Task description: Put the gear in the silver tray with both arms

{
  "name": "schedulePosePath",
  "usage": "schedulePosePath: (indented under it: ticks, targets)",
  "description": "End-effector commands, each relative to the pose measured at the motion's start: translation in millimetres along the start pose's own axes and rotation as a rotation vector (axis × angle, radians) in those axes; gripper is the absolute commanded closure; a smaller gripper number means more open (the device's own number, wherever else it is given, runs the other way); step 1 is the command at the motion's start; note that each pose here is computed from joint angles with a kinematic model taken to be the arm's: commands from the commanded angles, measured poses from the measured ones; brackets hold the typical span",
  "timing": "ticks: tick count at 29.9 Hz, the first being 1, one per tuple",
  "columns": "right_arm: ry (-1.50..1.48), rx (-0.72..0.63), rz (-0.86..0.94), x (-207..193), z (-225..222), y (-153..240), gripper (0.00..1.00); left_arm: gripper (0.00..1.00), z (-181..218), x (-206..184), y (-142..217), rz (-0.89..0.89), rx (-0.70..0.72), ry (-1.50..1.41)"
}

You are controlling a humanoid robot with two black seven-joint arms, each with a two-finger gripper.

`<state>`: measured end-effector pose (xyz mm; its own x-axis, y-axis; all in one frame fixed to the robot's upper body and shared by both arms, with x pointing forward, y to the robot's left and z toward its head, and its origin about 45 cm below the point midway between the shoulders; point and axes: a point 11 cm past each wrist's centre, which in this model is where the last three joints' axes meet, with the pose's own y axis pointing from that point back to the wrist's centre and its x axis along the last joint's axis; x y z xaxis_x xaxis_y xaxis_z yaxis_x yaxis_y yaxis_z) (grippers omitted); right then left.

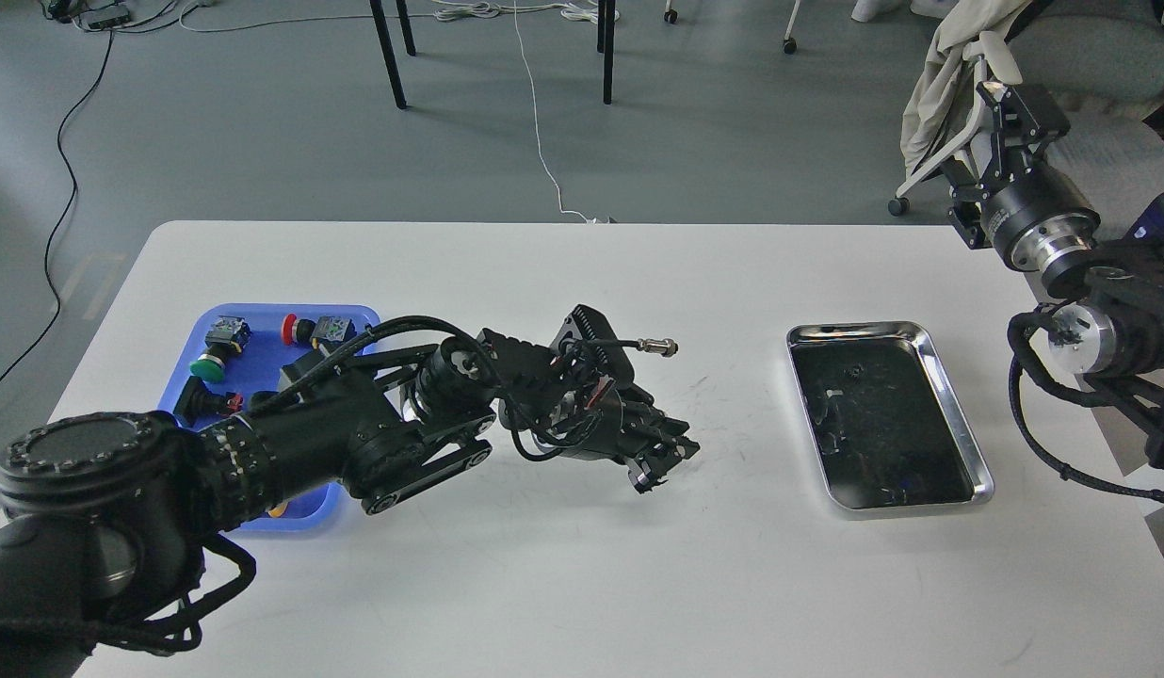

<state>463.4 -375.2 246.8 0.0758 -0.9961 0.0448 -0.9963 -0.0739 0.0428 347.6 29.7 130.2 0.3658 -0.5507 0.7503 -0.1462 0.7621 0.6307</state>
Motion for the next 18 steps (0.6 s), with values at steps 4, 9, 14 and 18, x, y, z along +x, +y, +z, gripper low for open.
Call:
schedulePosePath:
  ticks: [4,9,14,18]
  targets:
    - [-0.003,-0.007,-0.007,-4.0,4.1,0.4,0.03,0.9,2.5,-5.8,-1.8,0.001,-0.007,0.016]
    - [-0.002,-0.007,-0.008,-4.1,4.1,0.4,0.03,0.89,5.6,-14.6,-4.2,-0.005,-0.014,0.037]
    - [-0.001,-0.007,-0.007,-3.9,4.1,0.4,0.03,0.89,6.9,-24.7,-6.1,-0.008,-0.015,0.055]
    - [0.0,-0.005,-0.006,-4.3,3.3,0.1,0.03,0.89,8.5,-29.8,-7.4,-0.011,-0.018,0.063]
